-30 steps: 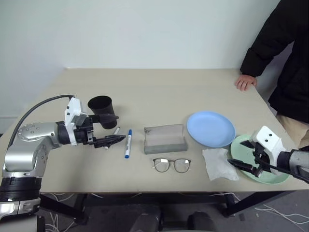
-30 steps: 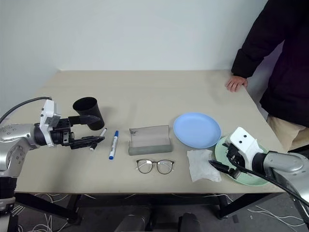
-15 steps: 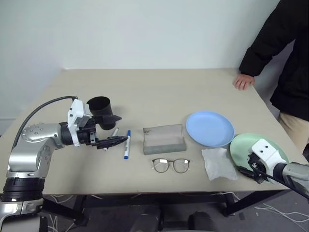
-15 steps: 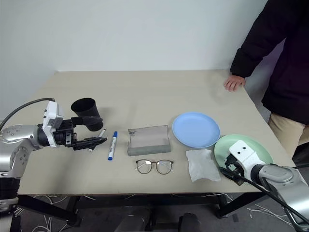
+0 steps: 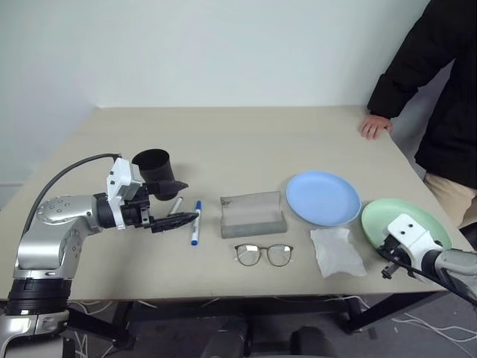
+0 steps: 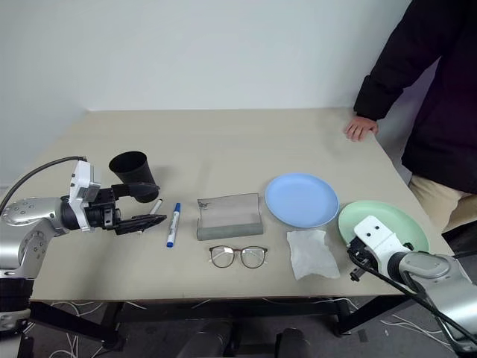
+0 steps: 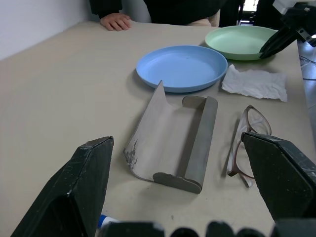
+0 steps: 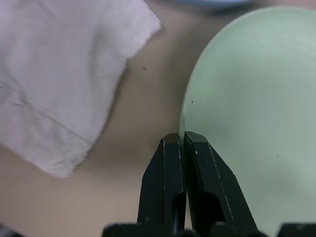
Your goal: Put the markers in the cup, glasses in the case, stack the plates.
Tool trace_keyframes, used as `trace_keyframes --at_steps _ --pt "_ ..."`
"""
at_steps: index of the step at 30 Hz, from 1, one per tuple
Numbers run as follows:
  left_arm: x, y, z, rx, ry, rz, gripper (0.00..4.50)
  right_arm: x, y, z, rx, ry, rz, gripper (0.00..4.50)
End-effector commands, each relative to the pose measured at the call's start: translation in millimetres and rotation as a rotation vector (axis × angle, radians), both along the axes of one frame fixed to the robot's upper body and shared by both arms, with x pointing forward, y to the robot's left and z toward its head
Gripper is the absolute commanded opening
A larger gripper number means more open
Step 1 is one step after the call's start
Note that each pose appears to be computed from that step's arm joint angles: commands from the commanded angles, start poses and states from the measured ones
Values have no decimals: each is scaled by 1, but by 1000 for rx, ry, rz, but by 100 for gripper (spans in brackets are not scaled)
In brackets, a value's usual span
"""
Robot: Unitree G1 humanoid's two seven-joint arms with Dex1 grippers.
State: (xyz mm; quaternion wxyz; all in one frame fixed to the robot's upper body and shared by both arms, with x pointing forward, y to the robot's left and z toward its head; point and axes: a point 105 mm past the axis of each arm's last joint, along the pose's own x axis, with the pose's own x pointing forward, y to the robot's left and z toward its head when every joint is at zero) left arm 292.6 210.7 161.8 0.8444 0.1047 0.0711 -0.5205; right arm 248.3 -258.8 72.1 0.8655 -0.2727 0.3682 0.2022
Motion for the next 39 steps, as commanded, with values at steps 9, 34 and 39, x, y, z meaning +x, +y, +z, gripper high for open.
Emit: trace_keyframes --at_steps 9,34,39 --pt "5 -6 13 4 -66 -11 443 57 7 70 -87 -291 53 3" --pt "7 -5 21 -9 -121 44 443 83 117 40 31 -156 606 3" --pt "6 -5 22 -11 -119 56 443 80 117 35 22 -125 636 3"
